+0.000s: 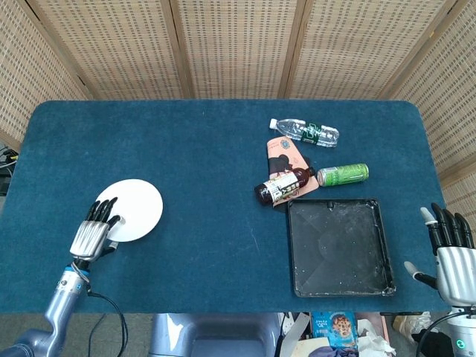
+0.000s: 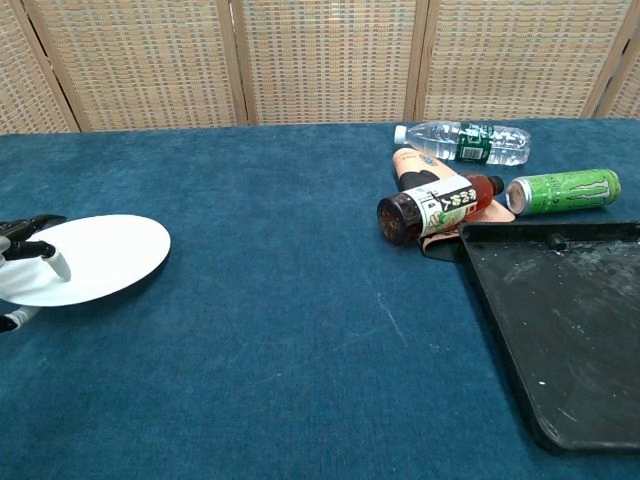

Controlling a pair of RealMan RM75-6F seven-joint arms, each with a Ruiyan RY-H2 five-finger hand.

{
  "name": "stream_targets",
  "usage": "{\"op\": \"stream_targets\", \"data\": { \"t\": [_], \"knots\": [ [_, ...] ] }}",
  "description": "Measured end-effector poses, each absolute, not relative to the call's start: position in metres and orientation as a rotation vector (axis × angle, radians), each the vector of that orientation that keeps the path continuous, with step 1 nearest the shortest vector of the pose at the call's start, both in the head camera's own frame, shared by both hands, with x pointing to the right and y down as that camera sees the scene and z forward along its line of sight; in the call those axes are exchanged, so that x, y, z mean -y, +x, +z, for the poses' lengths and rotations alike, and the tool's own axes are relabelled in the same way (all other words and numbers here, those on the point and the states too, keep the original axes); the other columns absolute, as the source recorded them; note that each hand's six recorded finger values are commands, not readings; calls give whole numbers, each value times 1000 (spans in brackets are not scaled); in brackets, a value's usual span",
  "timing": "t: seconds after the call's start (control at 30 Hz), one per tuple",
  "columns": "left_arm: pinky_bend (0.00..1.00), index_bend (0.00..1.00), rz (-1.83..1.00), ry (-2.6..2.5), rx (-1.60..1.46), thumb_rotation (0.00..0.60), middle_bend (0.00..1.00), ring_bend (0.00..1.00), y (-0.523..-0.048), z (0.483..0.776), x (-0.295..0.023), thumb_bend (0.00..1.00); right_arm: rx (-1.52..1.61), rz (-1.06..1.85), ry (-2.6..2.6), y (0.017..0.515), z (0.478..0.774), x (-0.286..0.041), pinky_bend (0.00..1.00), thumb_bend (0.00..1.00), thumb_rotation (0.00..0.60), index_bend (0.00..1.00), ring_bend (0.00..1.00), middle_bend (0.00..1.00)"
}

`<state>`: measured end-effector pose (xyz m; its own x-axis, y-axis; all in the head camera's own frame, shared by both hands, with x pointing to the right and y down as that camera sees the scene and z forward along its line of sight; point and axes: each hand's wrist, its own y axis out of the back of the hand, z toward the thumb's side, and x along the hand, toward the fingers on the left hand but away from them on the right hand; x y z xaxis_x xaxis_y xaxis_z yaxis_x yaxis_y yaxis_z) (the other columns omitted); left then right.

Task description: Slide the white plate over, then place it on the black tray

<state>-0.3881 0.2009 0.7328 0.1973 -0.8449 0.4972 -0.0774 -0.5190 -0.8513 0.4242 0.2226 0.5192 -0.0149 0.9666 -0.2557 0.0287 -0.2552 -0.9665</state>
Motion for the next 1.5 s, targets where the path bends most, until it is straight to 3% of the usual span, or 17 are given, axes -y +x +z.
{"op": "stream_targets", "data": {
  "t": [0.23,0.63,1.07,1.43,1.5],
  "knots": [
    [0,593,-1326,-1749,-956,600,0,0,-387,724,-185,585,1110,1395,-1416,423,521,-223,0,0,600,0,0,0],
    [0,672,-1011,-1749,-1103,600,0,0,-370,682,-167,585,1114,1394,-1416,423,521,-220,0,0,600,0,0,0],
    [0,697,-538,-1956,-1023,600,0,0,-264,639,-158,587,1096,1429,-1386,425,527,-218,0,0,600,0,0,0],
    [0,703,-358,-2197,-856,600,0,0,-174,656,-162,582,1081,1476,-1361,428,537,-215,0,0,600,0,0,0],
    [0,664,-345,-2220,-784,600,0,0,-163,663,-166,489,1084,1480,-1355,429,537,-215,0,0,600,0,0,0]
  ]
}}
